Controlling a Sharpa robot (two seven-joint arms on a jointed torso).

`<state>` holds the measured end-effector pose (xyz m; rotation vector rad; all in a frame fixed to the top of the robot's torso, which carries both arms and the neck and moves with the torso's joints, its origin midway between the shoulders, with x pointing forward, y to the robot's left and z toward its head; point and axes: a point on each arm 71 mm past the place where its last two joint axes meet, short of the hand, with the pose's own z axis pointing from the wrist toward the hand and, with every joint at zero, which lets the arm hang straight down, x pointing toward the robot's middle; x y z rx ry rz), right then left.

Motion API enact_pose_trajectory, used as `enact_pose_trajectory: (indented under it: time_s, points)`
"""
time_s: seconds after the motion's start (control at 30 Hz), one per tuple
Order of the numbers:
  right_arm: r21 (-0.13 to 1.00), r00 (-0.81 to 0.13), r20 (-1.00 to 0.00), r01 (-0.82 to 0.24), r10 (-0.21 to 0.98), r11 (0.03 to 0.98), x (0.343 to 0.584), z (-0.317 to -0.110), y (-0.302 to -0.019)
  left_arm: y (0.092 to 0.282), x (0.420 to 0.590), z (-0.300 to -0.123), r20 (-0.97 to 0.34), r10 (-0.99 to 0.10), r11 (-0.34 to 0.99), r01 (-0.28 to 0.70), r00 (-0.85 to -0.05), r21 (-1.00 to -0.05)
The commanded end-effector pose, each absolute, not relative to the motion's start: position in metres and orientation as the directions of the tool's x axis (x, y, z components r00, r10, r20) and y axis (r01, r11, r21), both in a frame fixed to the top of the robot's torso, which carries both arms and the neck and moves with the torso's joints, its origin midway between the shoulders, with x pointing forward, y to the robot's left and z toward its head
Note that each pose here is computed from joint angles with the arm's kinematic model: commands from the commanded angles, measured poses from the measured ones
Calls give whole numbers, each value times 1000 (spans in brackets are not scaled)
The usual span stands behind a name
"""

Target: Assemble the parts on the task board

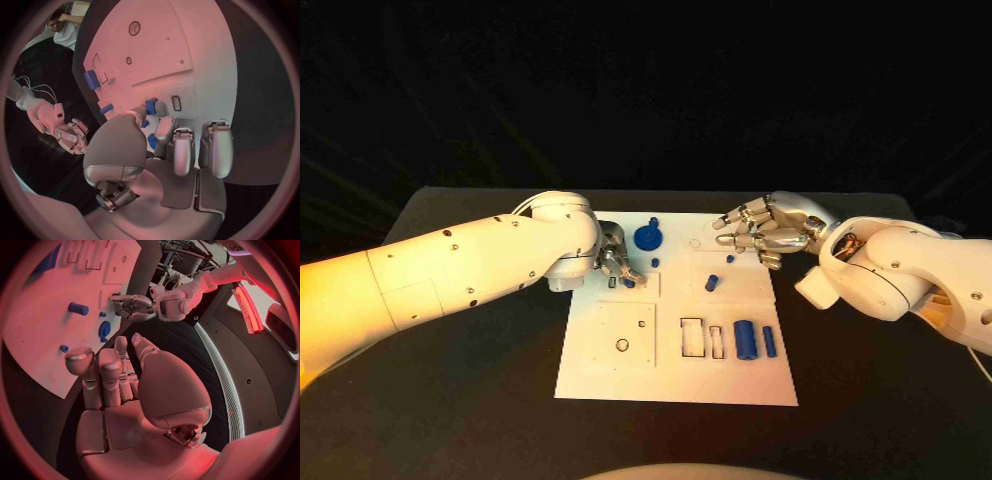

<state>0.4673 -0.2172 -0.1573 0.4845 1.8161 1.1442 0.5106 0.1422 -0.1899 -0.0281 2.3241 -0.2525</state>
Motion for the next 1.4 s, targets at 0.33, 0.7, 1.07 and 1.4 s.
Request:
enact_pose_trajectory:
  time_s: [0.33,0.7,1.07,1.4]
  points:
    - [859,-526,-486,-140,698,492,466,-157,-216,144,507,-200,-681,-76,985,53,-729,-167]
    - [859,-533,-484,-139,694,493,466,-158,-216,146,508,-200,-682,-81,986,43,-727,-162]
    - [859,-536,-484,-139,692,493,466,-158,-215,147,509,-200,-685,-86,987,34,-724,-160]
    - [859,-537,-484,-139,691,493,466,-158,-216,149,509,-198,-709,-78,988,42,-701,-150]
